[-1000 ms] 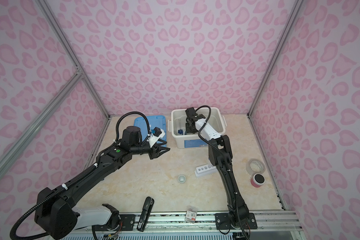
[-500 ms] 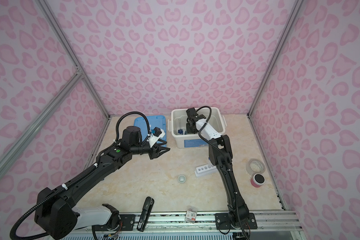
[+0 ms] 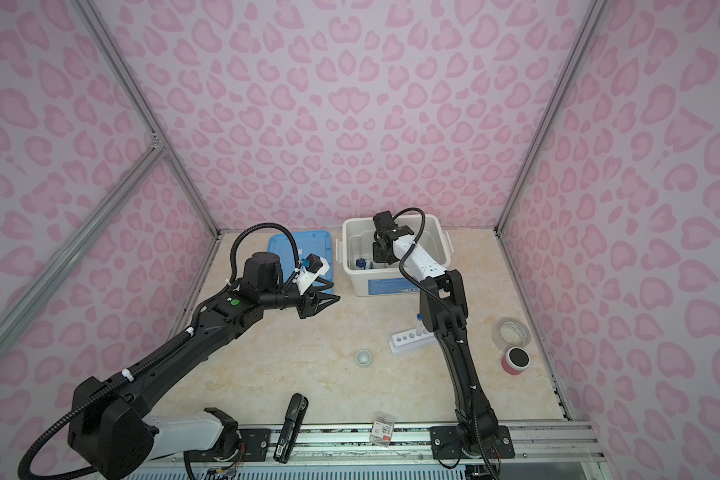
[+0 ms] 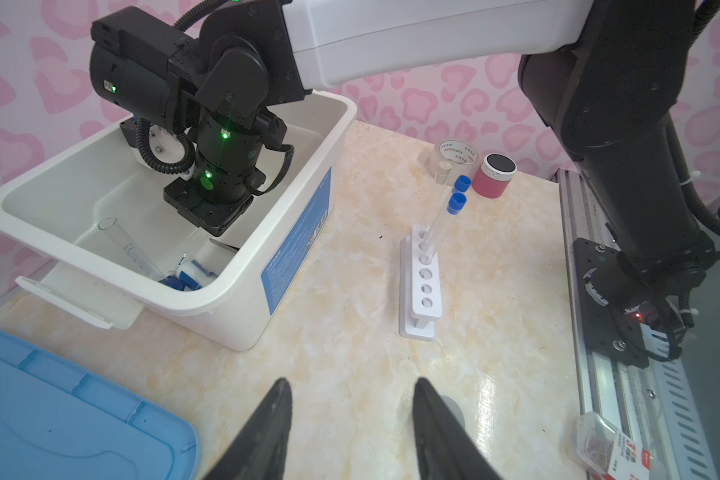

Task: Organize the chemistry lab equipment
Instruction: 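Open the right gripper to release the tweezers and raise it from the bin, then move the right gripper down to the small white cup and close on it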

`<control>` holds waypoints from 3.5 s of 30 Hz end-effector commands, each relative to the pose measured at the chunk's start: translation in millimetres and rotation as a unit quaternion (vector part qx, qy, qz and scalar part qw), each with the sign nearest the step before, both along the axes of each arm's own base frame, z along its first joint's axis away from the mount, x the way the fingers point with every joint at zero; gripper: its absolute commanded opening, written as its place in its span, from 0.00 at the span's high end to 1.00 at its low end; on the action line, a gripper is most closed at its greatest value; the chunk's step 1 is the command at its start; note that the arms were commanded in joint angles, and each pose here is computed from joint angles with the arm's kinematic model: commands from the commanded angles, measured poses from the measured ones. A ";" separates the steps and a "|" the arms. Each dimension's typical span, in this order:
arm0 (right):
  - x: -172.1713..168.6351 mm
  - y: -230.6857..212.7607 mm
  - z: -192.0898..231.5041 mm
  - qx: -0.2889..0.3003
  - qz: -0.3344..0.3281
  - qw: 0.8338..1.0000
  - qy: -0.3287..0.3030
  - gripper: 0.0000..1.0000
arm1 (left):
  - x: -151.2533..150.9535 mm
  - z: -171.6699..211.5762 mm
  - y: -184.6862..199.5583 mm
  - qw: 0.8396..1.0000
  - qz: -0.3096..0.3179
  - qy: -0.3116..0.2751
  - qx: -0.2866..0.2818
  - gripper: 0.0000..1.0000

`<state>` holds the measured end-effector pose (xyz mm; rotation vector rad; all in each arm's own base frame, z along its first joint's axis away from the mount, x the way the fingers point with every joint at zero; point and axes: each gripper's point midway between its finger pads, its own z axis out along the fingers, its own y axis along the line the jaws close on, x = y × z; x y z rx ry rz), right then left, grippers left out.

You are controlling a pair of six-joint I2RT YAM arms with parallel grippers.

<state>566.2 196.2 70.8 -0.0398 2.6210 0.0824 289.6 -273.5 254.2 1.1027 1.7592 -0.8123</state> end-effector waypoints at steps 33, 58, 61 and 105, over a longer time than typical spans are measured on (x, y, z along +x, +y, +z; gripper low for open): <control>-123.5 -22.4 189.8 -0.074 0.029 0.985 -0.153 0.80 | -27.2 16.6 31.6 0.998 0.043 -0.052 0.003 0.49; -296.1 32.3 113.2 -0.025 0.195 0.976 -0.091 0.71 | -25.0 -9.2 32.9 0.998 0.048 -0.035 0.020 0.49; -308.0 40.3 94.5 -0.027 0.213 0.975 -0.057 0.70 | -23.9 -11.4 32.4 0.998 0.047 -0.033 0.022 0.49; -351.5 66.6 -35.7 -0.044 0.272 0.956 0.103 0.71 | -20.4 -25.6 30.2 0.998 0.045 -0.013 0.035 0.50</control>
